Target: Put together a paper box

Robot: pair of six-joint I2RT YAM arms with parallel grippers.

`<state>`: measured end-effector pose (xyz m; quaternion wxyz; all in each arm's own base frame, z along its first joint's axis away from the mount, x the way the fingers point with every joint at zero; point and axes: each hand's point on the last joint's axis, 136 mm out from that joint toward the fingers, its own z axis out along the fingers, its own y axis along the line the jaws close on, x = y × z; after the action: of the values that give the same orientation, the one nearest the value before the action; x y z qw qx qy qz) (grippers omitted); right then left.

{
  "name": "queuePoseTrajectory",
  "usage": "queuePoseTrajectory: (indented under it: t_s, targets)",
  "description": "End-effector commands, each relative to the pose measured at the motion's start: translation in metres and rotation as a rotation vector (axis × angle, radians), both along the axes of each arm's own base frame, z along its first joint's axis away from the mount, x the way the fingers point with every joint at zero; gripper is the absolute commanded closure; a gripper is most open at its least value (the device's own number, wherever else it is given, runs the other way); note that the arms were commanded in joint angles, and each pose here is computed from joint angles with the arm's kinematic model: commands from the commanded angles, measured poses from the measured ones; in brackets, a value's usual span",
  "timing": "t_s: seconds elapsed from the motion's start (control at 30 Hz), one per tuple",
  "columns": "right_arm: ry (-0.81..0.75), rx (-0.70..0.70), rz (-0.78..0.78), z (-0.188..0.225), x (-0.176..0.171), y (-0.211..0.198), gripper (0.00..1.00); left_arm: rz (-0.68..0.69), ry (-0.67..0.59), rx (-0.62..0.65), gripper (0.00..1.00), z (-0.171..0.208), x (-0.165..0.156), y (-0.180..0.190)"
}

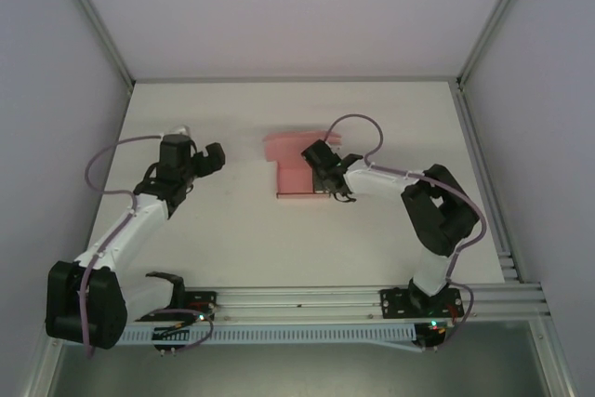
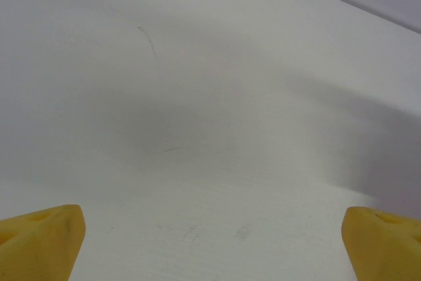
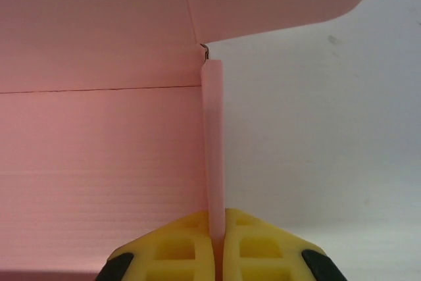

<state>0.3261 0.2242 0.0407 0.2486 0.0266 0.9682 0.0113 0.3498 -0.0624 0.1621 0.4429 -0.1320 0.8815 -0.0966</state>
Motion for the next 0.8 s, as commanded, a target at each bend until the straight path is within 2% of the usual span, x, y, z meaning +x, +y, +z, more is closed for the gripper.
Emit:
queuePoseTrajectory:
  t_s: [0.0,0.17,0.23,0.27,0.33,0.4,0.47,0.63,0.7,0.73,0.77]
  targets:
    - [-0.019,-0.003,-0.083,-0.002,-0.004,-0.003,1.0,-0.05,-0.052,-0.011,0.0,0.009,0.003,-0.006]
    - [-0.039,-0.005,-0.039,0.003,-0.003,0.0,1.0,-0.134,-0.057,-0.018,0.0,0.007,0.005,-0.019]
    - [-0.055,-0.014,-0.035,0.009,-0.001,-0.001,0.96,-0.209,-0.071,-0.021,0.0,0.009,0.006,-0.031]
    - [-0.058,-0.015,-0.021,0.012,-0.001,-0.001,0.92,-0.236,-0.082,-0.032,0.0,0.012,0.007,-0.036]
    - [-0.077,-0.018,0.001,0.022,0.001,0.0,0.77,-0.343,-0.11,-0.048,0.0,0.019,0.008,-0.054]
    - [-0.117,-0.023,0.047,0.04,0.006,0.003,0.58,-0.463,-0.132,-0.03,0.0,0.024,0.008,-0.071]
    - [-0.181,-0.042,0.08,0.062,0.013,0.001,0.58,-0.597,-0.145,0.0,0.0,0.025,0.005,-0.088]
    - [-0.31,0.021,0.215,0.115,0.033,-0.006,0.26,-0.843,-0.105,0.047,0.01,0.017,0.012,-0.128]
    - [-0.356,0.078,0.356,0.129,0.041,-0.001,0.12,-0.943,-0.099,0.074,0.07,0.013,0.017,-0.148]
    - [-0.376,0.101,0.416,0.135,0.046,0.0,0.07,-0.996,-0.102,0.085,0.09,0.01,0.018,-0.156]
    - [-0.384,0.117,0.461,0.136,0.05,-0.001,0.06,-1.032,-0.101,0.088,0.1,0.008,0.021,-0.164]
